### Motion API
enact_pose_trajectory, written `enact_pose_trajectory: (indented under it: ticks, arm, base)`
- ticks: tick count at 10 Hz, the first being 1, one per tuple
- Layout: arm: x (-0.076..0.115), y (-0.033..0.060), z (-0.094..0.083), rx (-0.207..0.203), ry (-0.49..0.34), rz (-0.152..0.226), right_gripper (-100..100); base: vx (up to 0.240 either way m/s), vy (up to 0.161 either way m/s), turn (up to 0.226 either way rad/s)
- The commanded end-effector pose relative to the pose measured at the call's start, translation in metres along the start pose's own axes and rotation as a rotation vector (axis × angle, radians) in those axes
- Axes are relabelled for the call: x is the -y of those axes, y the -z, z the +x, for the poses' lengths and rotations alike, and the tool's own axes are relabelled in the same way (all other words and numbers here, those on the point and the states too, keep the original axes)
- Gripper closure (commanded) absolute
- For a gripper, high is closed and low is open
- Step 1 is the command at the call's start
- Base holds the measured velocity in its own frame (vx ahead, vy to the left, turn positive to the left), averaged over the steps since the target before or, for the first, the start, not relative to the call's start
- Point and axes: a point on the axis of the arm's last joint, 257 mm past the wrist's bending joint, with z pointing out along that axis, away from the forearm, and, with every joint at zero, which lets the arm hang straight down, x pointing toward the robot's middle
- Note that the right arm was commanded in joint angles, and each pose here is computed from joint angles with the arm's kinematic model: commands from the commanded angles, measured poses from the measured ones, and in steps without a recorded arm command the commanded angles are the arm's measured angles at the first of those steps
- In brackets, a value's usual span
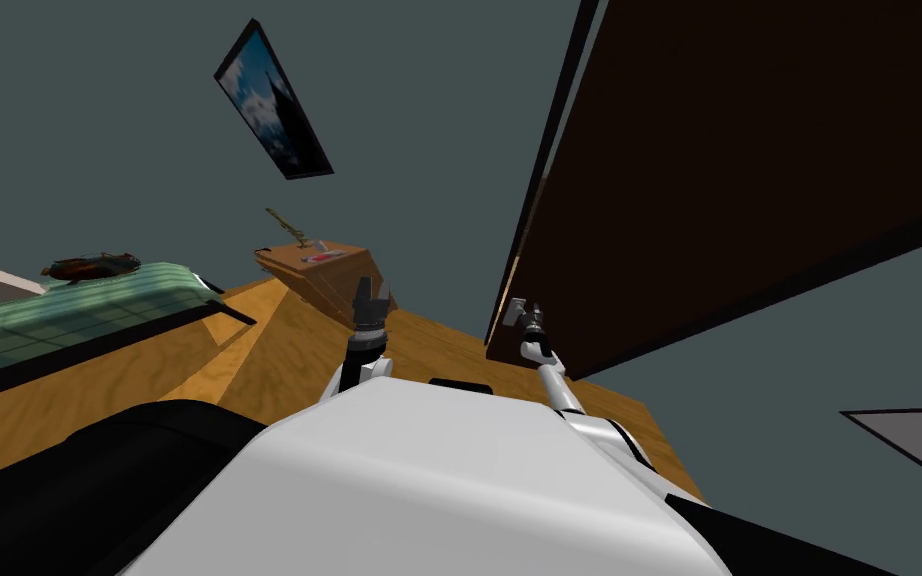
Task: Pull the door open
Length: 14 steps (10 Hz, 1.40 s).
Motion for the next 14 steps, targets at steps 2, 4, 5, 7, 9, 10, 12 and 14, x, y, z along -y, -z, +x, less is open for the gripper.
enact_pose_trajectory:
  ticks: [2,4,5,7,9,10,12,14]
  arm:
    - [0.0172,0.0044,0.0143,0.004,-0.152,0.013,-100]
    - [0.0176,0.0047,0.0154,0.012,-0.219,0.008,-100]
    - [0.0181,0.0052,0.0164,0.02,-0.283,0.002,-100]
    - [0.0193,0.0061,0.0185,0.037,-0.407,-0.009,-100]
    - [0.0201,0.0066,0.0195,0.045,-0.481,-0.015,-100]
    - [0.0208,0.0072,0.0205,0.053,-0.543,-0.022,-100]
    - [0.0217,0.0078,0.0214,0.061,-0.612,-0.028,-100]
    - [0.0235,0.009,0.0232,0.075,-0.737,-0.041,-100]
  base:
    - [-0.108,-0.038,0.132]
    - [-0.063,0.012,0.094]
    - [-0.067,-0.008,0.101]
    - [-0.115,-0.057,0.105]
    - [-0.064,-0.043,0.047]
    - [-0.067,-0.038,0.079]
    - [-0.1,-0.038,0.083]
    - [-0.072,-0.031,0.077]
